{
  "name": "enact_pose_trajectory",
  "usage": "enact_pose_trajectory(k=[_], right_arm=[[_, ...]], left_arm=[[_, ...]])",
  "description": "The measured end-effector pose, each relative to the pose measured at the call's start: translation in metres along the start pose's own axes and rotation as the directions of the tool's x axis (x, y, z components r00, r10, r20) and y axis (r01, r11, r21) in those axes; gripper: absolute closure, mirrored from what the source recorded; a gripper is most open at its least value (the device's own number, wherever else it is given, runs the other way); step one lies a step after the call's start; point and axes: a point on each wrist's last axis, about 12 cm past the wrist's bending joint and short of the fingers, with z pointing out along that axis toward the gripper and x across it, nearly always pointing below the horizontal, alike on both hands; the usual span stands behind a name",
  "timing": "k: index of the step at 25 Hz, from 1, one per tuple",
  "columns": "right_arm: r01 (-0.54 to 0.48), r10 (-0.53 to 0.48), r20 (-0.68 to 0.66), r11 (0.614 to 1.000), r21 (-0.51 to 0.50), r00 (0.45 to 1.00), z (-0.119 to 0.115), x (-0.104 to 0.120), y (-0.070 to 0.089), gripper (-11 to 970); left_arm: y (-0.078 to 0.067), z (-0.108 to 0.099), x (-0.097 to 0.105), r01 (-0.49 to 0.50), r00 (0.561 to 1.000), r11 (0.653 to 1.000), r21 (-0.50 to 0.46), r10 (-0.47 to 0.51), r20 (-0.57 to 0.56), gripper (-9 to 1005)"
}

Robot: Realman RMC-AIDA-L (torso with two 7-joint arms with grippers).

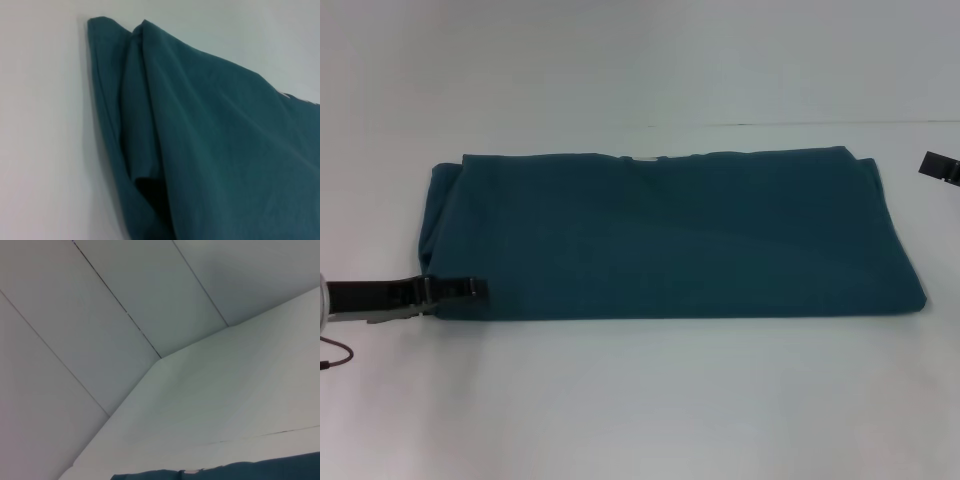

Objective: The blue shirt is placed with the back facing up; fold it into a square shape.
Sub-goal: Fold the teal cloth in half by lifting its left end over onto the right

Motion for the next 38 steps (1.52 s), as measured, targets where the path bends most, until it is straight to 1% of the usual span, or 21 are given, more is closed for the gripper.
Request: enact_pose_trajectory(k=[8,14,25,28,34,38], right_arm=[[0.0,0.0,0.001,1.0,0.003,1.0,0.0,0.0,0.0,256],[-0.001,0.001,0.001,1.0,0.003,1.0,0.0,0.0,0.0,255],[-0.001,0.001,0.001,1.0,0.004,1.0,-0.001,0.0,-0.001,255],[-0.001,0.001,0.001,1.0,0.004,1.0,-0.001,0.0,-0.001,255],[-0.001,0.001,0.001,1.0,0.006,1.0,-0.001,0.0,-0.001,255],[-0.005,0.005,0.001,1.0,0.012,1.0,0.001,0.002,-0.001,255]], left_arm=[[-0.003,0.001,-0.004,-0.01,1.0,1.0,0.005,0.01,0.004,143],[-0.002,0.0,-0.005,-0.014,1.0,1.0,-0.001,0.014,0.014,150],[0.003,-0.003,-0.005,-0.016,1.0,1.0,-0.025,0.017,0.02,369],[0.004,-0.004,-0.005,-0.016,1.0,0.999,-0.029,0.017,0.022,604],[0.006,-0.006,-0.007,-0.016,1.0,0.999,-0.034,0.017,0.026,845],[0.008,-0.008,-0.007,-0.017,0.999,0.999,-0.043,0.018,0.028,959]])
